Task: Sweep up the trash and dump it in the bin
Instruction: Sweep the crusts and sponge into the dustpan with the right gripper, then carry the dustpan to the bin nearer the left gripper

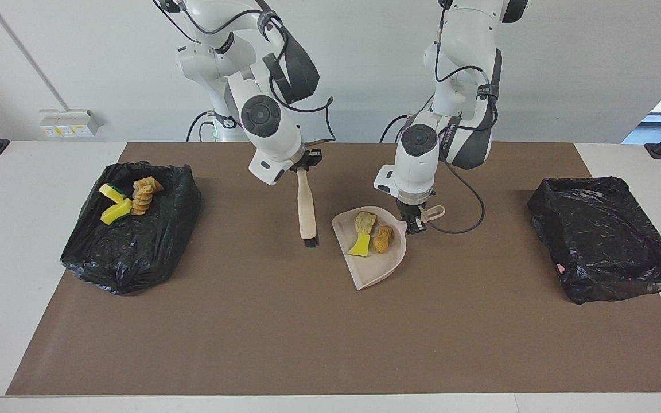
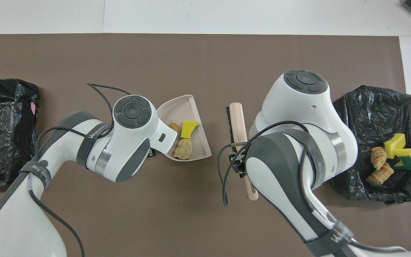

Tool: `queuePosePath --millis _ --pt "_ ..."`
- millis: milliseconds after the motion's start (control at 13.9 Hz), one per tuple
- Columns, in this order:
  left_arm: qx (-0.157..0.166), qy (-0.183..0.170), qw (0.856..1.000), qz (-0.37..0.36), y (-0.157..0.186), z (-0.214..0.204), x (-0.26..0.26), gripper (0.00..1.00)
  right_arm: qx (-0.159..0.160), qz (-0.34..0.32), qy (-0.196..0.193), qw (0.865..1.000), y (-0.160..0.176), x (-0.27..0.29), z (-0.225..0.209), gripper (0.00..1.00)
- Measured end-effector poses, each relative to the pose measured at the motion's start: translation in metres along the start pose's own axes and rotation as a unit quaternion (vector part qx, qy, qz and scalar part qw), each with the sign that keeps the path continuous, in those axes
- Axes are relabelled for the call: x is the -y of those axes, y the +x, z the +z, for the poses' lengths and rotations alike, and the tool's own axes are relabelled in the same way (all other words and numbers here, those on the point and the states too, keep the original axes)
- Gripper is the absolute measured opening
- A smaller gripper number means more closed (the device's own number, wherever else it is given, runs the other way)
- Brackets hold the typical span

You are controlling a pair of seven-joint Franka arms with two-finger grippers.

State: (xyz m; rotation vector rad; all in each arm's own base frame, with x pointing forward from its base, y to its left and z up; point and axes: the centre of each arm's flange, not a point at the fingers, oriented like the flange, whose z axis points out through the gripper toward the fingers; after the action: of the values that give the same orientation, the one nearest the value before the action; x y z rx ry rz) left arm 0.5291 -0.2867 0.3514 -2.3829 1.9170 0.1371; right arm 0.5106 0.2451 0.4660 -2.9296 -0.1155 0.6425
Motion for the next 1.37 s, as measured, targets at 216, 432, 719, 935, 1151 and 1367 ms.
queuePosePath --millis 216,432,719,935,1151,1367 --pt "-0.006 0.006 1.000 0.014 -0.019 -0.008 0.017 0.33 -0.002 0.018 -0.024 1.000 -0.025 -0.021 -0.026 0.27" --pt "-0.017 0.020 0.999 0.022 -0.053 -0.031 0.042 0.33 0.010 0.045 -0.037 0.998 -0.049 -0.027 -0.026 0.27" --pt "-0.021 0.033 0.999 0.034 -0.139 -0.076 0.072 0.33 0.008 0.072 -0.054 0.996 -0.088 -0.027 0.038 0.27" --pt "-0.020 0.041 0.999 0.029 -0.225 -0.093 0.098 0.33 0.006 0.098 -0.054 0.994 -0.123 0.014 0.086 0.27" --pt "-0.020 0.040 0.999 -0.006 -0.327 -0.098 0.115 0.33 -0.025 0.072 -0.041 0.996 -0.136 0.056 0.110 0.27" --pt "-0.043 0.039 0.998 -0.019 -0.425 -0.098 0.121 0.33 -0.052 0.060 -0.030 0.996 -0.127 0.081 0.138 0.27"
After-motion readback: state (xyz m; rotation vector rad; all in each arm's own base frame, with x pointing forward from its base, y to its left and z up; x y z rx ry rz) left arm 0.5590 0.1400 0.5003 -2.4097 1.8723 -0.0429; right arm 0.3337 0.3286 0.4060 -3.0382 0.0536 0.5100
